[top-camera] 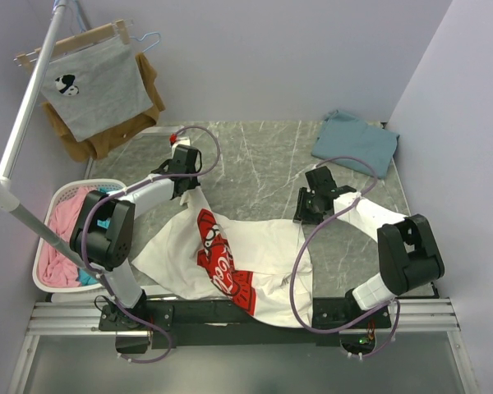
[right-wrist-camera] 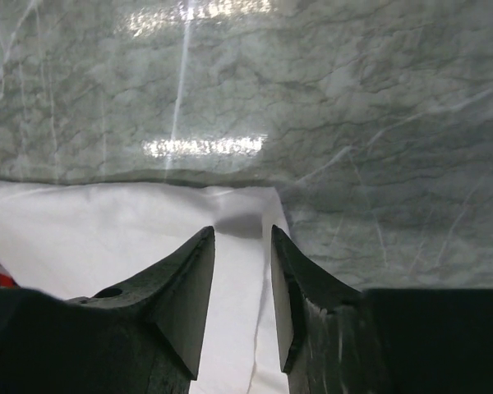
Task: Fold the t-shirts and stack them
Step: Flatten out the tshirt
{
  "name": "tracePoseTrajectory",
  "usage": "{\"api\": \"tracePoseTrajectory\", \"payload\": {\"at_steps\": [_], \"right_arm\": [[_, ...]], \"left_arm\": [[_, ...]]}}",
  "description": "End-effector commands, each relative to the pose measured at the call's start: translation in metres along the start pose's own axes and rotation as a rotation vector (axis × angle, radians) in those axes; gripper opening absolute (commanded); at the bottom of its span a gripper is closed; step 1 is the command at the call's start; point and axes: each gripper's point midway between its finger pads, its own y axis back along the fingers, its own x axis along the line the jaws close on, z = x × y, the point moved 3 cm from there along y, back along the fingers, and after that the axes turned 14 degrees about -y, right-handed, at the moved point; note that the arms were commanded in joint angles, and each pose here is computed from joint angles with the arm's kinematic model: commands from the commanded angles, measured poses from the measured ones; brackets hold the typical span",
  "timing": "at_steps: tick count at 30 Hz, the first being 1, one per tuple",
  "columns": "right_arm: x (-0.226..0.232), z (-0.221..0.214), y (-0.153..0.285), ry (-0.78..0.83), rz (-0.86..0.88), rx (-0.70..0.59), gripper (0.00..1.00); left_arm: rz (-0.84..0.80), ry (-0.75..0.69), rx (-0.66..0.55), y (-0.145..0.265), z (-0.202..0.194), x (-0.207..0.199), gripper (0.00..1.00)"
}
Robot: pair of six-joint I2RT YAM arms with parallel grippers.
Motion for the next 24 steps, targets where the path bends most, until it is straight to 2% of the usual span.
{"api": "tracePoseTrajectory", "payload": {"at_steps": [1, 12, 14, 18, 22, 24], "right_arm": [[-0.009, 0.011, -0.003, -0.031, -0.048, -0.071, 0.42], [0.002, 0.002, -0.024, -0.042, 0.057, 0.006, 0.41], [0.009, 0.002, -0.026, -0.034, 0.104, 0.022, 0.35], [0.014, 0.006, -0.022, -0.03, 0.128, 0.004, 0.0], [0.015, 0.024, -0.003, -0.016, 0.114, -0.092, 0.0], [0.009, 0.043, 0.013, -0.034, 0.081, -0.189, 0.0]], "left_arm": [[-0.029, 0.002, -0.04, 0.011, 0.013, -0.001, 0.01], [-0.032, -0.003, -0.032, 0.009, 0.011, -0.002, 0.01], [-0.03, -0.005, -0.033, 0.009, 0.011, -0.002, 0.01], [-0.027, -0.004, -0.03, 0.009, 0.01, -0.001, 0.01], [-0.019, -0.007, -0.036, 0.009, 0.012, 0.0, 0.01], [-0.009, -0.011, -0.043, 0.01, 0.017, 0.002, 0.01]]}}
